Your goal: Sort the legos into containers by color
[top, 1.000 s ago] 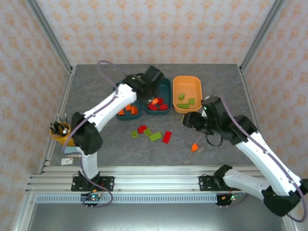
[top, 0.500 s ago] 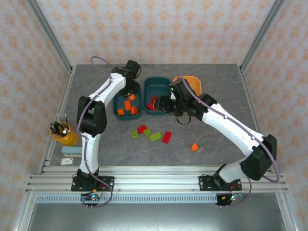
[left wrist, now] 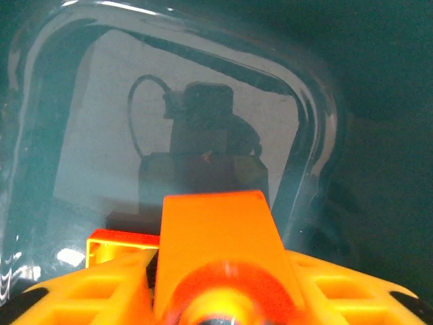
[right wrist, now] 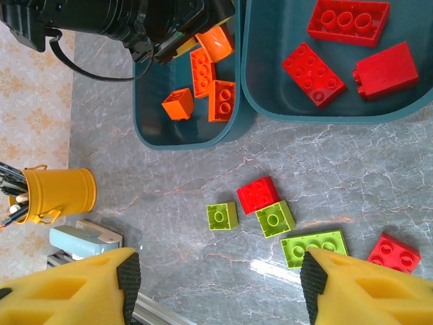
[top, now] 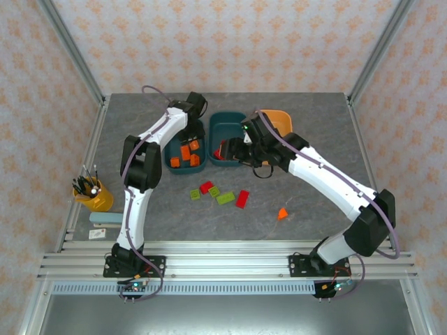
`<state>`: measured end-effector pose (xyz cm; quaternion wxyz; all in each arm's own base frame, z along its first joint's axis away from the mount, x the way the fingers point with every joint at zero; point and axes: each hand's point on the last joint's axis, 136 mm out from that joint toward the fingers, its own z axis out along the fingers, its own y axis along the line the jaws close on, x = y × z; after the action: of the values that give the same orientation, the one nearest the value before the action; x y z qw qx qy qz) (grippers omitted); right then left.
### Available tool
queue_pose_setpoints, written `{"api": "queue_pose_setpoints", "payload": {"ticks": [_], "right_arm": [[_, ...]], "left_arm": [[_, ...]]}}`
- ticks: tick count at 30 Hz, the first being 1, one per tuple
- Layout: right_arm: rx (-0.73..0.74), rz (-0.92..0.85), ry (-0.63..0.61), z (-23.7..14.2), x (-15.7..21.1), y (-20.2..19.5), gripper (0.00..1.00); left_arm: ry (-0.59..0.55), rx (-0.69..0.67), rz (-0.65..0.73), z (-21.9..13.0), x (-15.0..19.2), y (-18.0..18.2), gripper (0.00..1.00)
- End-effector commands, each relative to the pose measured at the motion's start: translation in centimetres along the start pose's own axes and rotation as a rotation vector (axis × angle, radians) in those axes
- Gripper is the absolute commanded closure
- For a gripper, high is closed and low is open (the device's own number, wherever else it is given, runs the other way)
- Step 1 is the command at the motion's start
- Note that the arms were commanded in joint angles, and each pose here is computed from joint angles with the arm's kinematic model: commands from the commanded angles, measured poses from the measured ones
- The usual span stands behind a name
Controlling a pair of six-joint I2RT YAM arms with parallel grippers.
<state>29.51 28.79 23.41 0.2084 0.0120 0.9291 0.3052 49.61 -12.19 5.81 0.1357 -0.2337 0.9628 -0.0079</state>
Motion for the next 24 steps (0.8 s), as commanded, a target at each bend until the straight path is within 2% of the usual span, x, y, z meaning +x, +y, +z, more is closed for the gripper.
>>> {"api": "queue_pose_setpoints", "payload": {"ticks": [1, 9, 15, 19, 24], "right_arm": [[0.036, -0.012, 0.01, 0.3, 0.1, -0.6, 0.34], [0.15, -0.075, 0.043, 0.8, 1.0, -2.9, 0.34], [0.259, -0.324, 0.158, 3.1, 4.4, -2.9, 0.35], [0.318, -0.458, 0.265, 6.2, 7.3, -3.3, 0.35], [0.365, -0.522, 0.353, 9.8, 9.4, -3.9, 0.33]], "left_arm": [[-0.014, 0.03, 0.016, -1.1, -0.5, -0.7, 0.43], [-0.078, 0.05, -0.001, -5.8, -1.2, 0.1, 0.35], [-0.154, 0.052, -0.063, -11.9, -0.3, 3.2, 0.31], [-0.2, 0.102, -0.091, -16.2, 3.0, 6.2, 0.27], [-0.218, 0.136, -0.121, -18.9, 9.5, 11.0, 0.22]]}}
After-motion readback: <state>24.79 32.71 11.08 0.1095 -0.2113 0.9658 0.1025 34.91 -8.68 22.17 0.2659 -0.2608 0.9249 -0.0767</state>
